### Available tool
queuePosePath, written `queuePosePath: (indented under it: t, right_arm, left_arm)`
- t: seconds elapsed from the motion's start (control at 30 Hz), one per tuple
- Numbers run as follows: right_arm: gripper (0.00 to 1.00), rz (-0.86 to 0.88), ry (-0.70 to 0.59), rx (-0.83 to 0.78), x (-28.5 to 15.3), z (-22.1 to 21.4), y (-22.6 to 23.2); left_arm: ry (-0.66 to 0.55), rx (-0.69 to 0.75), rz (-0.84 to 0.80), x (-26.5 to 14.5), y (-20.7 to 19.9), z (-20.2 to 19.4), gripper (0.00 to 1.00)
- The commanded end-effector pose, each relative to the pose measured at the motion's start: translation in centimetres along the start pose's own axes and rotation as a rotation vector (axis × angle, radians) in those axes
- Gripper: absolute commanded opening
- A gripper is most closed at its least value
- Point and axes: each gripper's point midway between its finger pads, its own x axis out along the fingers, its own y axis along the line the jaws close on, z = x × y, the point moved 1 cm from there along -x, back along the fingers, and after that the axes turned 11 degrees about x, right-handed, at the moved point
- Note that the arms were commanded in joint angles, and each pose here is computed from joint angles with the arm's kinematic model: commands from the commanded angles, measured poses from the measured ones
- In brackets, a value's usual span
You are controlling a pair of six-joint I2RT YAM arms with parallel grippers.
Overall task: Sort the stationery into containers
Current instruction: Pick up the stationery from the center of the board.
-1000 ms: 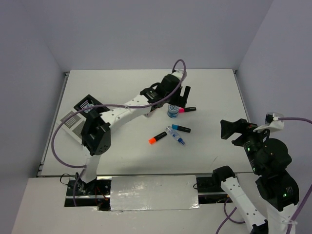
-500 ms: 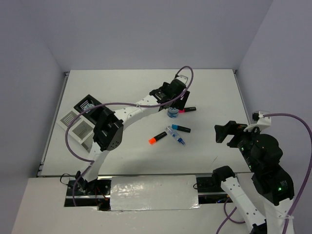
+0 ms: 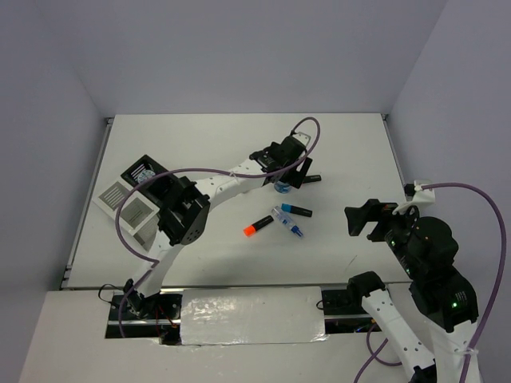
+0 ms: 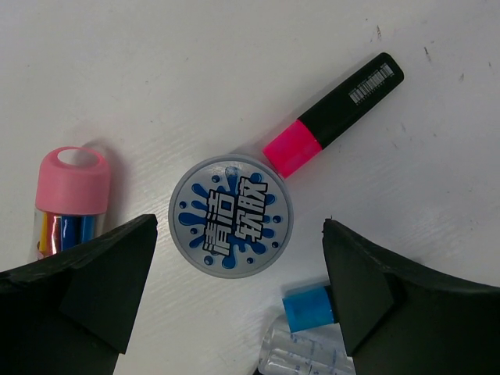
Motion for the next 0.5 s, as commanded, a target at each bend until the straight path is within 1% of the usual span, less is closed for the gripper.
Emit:
queuePosePath:
  t: [0.0, 0.23, 0.27, 0.33, 0.37, 0.4, 0.47]
  right_arm:
    - [1.0, 0.036, 0.001, -0.024, 0.7, 0.2, 0.7]
    - [1.0, 0.044, 0.012, -0.029, 1.0, 0.0, 0.8]
    - [1.0, 0.048, 0.011, -0.031, 1.0, 0.0, 0.9]
    - [1.0, 0.05, 0.01, -0.031, 1.0, 0.0, 0.9]
    - [1.0, 0.051, 0.012, -0.032, 1.0, -0.1, 0.9]
    - [1.0, 0.052, 0.01, -0.032, 1.0, 0.0, 0.9]
    - [1.0, 0.053, 0.012, -0.032, 1.1, -0.1, 0.9]
  left_arm:
    - [-0.024, 0.029, 0.004, 0.8, -0.1, 1.0, 0.99]
    - [0.002, 0.041, 0.017, 2.2, -0.2, -0.4, 0.99]
    - [-0.007, 0.038, 0.018, 2.3, -0.2, -0.2, 0.98]
    - [-0.015, 0.036, 0.025, 2.3, -0.1, -0.1, 0.91]
    - [-0.016, 0.036, 0.027, 2.4, -0.1, -0.1, 0.82]
    - [-0.026, 0.033, 0.031, 2.2, 0.0, 0.2, 0.76]
    - [-0.034, 0.029, 0.036, 2.1, 0.1, 0.4, 0.7]
